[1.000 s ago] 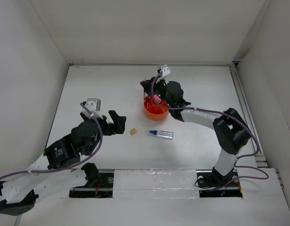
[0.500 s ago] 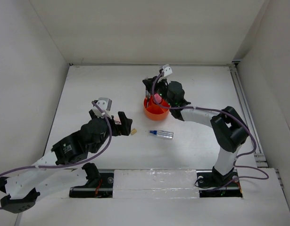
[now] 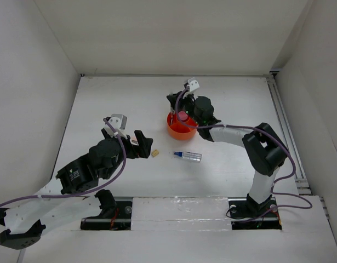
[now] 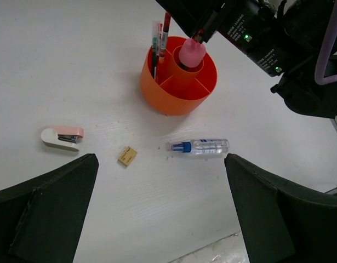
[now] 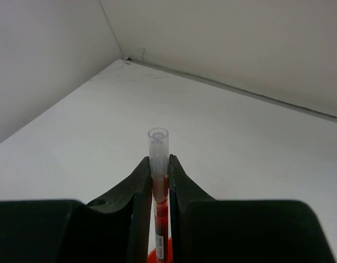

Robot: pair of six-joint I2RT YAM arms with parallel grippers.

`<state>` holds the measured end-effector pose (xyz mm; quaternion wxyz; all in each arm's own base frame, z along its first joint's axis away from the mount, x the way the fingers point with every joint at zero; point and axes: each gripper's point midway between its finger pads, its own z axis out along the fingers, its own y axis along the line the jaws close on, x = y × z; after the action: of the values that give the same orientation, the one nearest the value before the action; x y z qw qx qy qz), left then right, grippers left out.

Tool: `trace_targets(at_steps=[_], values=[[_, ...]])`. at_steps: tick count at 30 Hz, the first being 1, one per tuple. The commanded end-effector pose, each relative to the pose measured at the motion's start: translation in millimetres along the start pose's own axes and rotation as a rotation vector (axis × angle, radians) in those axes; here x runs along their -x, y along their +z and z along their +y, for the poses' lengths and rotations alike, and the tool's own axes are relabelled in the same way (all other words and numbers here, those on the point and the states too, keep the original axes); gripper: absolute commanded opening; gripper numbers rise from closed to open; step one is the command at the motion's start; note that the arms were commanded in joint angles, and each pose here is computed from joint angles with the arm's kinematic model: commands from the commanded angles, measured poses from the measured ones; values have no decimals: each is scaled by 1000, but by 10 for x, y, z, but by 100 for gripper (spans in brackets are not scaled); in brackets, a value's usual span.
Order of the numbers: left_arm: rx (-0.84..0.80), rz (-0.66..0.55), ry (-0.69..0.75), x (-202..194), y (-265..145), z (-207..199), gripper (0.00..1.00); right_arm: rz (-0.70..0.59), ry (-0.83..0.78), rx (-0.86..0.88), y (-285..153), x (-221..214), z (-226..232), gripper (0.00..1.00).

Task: Sort the stationery into containers
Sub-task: Place the pen in the storage box.

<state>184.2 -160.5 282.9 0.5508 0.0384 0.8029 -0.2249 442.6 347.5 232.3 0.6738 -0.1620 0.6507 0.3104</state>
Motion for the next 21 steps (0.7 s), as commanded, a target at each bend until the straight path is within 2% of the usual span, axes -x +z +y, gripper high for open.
trace_targets(at_steps=[1, 10, 14, 18, 19, 21], values=[[-29, -19, -3, 50, 1, -58, 100, -44, -19, 15, -16, 62, -10, 2], [-36, -33, -13, 85, -16, -66, 100, -10, -18, 34, -83, -121, -34, 10], [-36, -33, -13, 85, -16, -66, 100, -8, -19, 43, -121, -134, -19, 23], [-36, -33, -13, 85, -16, -66, 100, 1, -18, 41, -154, -191, -28, 42], [-36, -33, -13, 85, -16, -66, 100, -16, -10, 45, -155, -122, -10, 53], [-36, -33, -13, 85, -16, -66, 100, -15, -10, 54, -197, -137, 5, 58]])
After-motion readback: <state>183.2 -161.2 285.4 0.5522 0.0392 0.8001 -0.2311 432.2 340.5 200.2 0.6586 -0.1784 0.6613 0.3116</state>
